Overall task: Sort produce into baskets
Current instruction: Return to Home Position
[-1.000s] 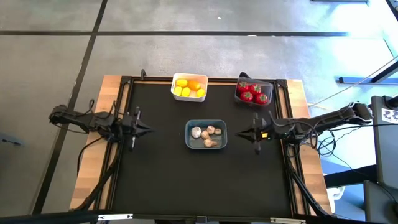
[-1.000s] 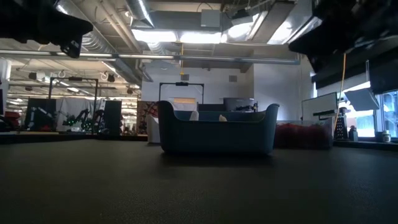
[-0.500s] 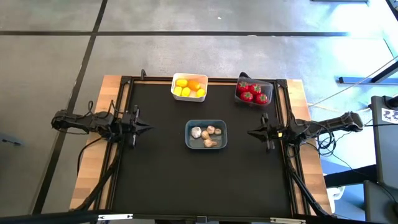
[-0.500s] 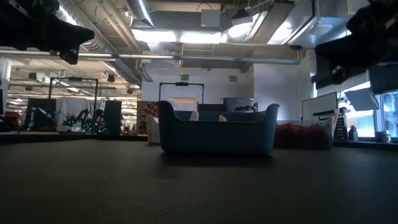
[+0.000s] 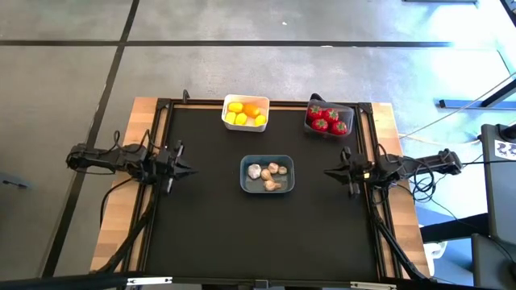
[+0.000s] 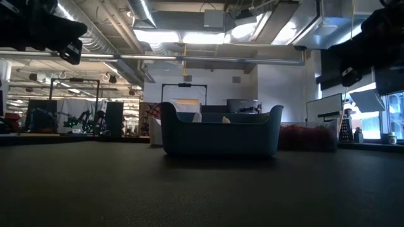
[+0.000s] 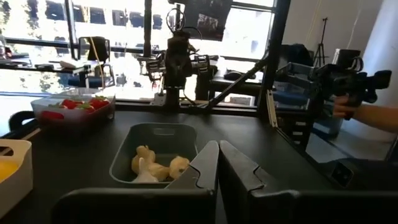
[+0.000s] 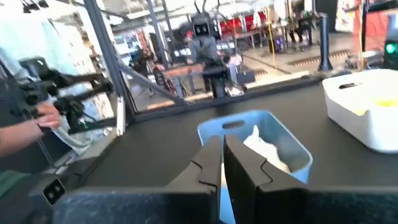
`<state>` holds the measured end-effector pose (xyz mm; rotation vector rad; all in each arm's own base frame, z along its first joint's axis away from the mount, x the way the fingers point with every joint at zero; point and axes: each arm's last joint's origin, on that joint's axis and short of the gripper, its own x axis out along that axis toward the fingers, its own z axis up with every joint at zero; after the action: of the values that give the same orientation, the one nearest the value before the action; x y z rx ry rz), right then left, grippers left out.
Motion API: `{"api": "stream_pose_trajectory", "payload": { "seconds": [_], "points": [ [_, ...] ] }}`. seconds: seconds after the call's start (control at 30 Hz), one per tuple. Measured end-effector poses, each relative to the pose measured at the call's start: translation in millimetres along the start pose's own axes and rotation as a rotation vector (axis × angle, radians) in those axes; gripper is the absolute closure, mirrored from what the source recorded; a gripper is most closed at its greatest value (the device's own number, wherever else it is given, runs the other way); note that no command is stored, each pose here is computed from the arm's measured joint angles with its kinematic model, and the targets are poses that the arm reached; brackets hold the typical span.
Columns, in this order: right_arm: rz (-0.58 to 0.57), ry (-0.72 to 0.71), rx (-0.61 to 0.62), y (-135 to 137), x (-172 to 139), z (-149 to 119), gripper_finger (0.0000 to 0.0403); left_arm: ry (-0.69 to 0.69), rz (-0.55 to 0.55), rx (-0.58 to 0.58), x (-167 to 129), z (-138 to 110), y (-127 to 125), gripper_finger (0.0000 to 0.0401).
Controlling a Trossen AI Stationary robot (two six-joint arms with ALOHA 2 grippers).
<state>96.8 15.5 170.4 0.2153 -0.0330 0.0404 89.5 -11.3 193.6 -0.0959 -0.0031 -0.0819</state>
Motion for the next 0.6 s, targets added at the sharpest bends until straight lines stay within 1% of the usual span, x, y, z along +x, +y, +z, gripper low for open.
{"api": "stream_pose_trajectory", "payload": {
  "seconds": [0.07,0.27,0.33,0.4,0.47,0.6],
  "points": [
    [-0.011,0.002,0.019,-0.3,0.3,-0.4,0.0381,-0.001,0.002,-0.001,0.0,0.1,0.1,0.0394],
    [-0.017,0.002,0.020,-0.5,0.5,-0.6,0.0381,0.000,0.030,0.007,0.2,-0.7,0.9,0.0399],
    [-0.017,0.003,0.020,-0.5,0.6,-0.8,0.0381,-0.009,0.029,0.026,2.0,-5.3,1.2,0.0399],
    [-0.018,0.002,0.020,-0.6,0.6,-0.7,0.0381,-0.023,0.031,0.044,5.6,-16.5,2.3,0.0398],
    [-0.018,0.003,0.021,-0.6,0.6,-0.9,0.0381,-0.005,0.043,0.025,7.8,-26.7,4.4,0.0399],
    [-0.019,0.003,0.021,-0.6,0.6,-1.0,0.0381,-0.006,0.044,0.006,8.0,-26.5,6.2,0.0396]
  ]
}}
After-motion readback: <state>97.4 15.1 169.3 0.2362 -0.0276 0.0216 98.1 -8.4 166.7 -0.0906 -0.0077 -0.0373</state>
